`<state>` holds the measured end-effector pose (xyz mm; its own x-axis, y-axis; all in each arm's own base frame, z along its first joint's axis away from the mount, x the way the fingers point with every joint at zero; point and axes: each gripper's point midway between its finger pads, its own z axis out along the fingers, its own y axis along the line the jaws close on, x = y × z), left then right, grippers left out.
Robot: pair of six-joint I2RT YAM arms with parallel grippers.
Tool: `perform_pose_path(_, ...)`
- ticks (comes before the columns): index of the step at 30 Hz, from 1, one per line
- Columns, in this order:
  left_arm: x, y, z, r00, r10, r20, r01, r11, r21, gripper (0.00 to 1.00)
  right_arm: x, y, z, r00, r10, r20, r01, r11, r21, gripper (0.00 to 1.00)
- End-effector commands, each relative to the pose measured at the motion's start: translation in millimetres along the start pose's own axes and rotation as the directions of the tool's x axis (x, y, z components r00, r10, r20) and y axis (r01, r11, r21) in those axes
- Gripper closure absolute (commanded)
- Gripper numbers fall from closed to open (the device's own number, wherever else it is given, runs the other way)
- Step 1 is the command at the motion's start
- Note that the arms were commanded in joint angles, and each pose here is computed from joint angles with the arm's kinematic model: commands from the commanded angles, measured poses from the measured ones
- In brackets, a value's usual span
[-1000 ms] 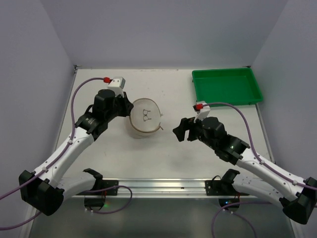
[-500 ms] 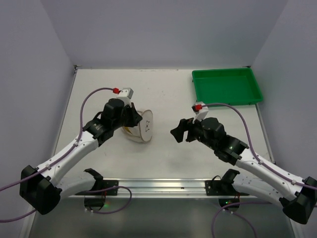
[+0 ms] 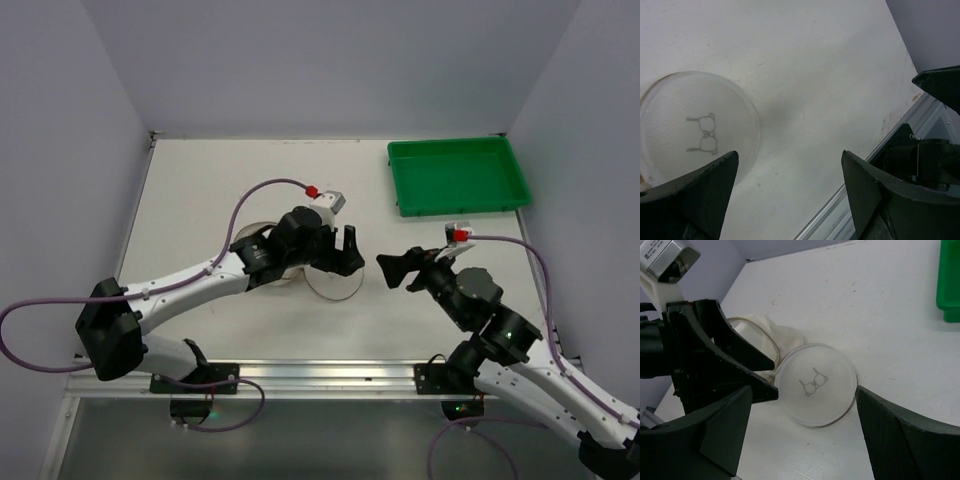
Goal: Unzip the laundry bag and remove the bra
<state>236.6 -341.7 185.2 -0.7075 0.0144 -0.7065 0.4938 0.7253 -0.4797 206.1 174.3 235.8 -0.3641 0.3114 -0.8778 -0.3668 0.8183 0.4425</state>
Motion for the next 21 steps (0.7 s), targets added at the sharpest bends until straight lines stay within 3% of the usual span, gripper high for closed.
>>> perform_pose_path(1,-41.6,-33.5,-12.2,0.993,0.022,0.118,-0.03,0.997,0.067,0.1,-16.2,-18.0,-8.8,0.994,0.04,0.106,-0.049,0.996,0.075,0.14)
perform_pose_path(3,-52.4,-21.6,-19.4,0.988,0.054,0.146,-0.052,0.998,-0.019,0.03,-16.1,-16.0,-8.9,0.994,0.033,0.106,-0.04,0.997,0.062,0.14)
perform_pose_path(4,-62.4,-5.5,-27.9,0.984,0.074,0.165,-0.052,0.99,-0.129,0.0,-15.8,-14.3,-7.5,0.994,0.029,0.103,-0.035,0.998,0.055,0.13)
perform_pose_path(7,-73.0,26.4,-46.2,0.98,0.122,0.158,-0.076,0.96,-0.269,0.0,-9.3,-3.4,2.2,0.999,-0.002,0.049,0.001,1.0,0.021,0.12)
perform_pose_path(12,-91.1,130.1,-85.4,0.98,0.043,0.196,0.045,0.903,-0.427,0.0,9.4,20.2,24.0,0.997,-0.048,-0.065,0.043,0.997,-0.067,0.12)
perform_pose_path(17,-75.0,198.2,-112.7,0.989,0.019,0.144,0.06,0.851,-0.522,0.02,19.4,40.2,37.5,0.99,-0.079,-0.114,0.06,0.986,-0.157,0.12)
perform_pose_path(21,-50.3,230.2,-111.5,0.993,-0.073,0.095,0.111,0.853,-0.51,0.09,24.1,51.1,47.5,0.984,-0.096,-0.15,0.066,0.979,-0.192,0.13)
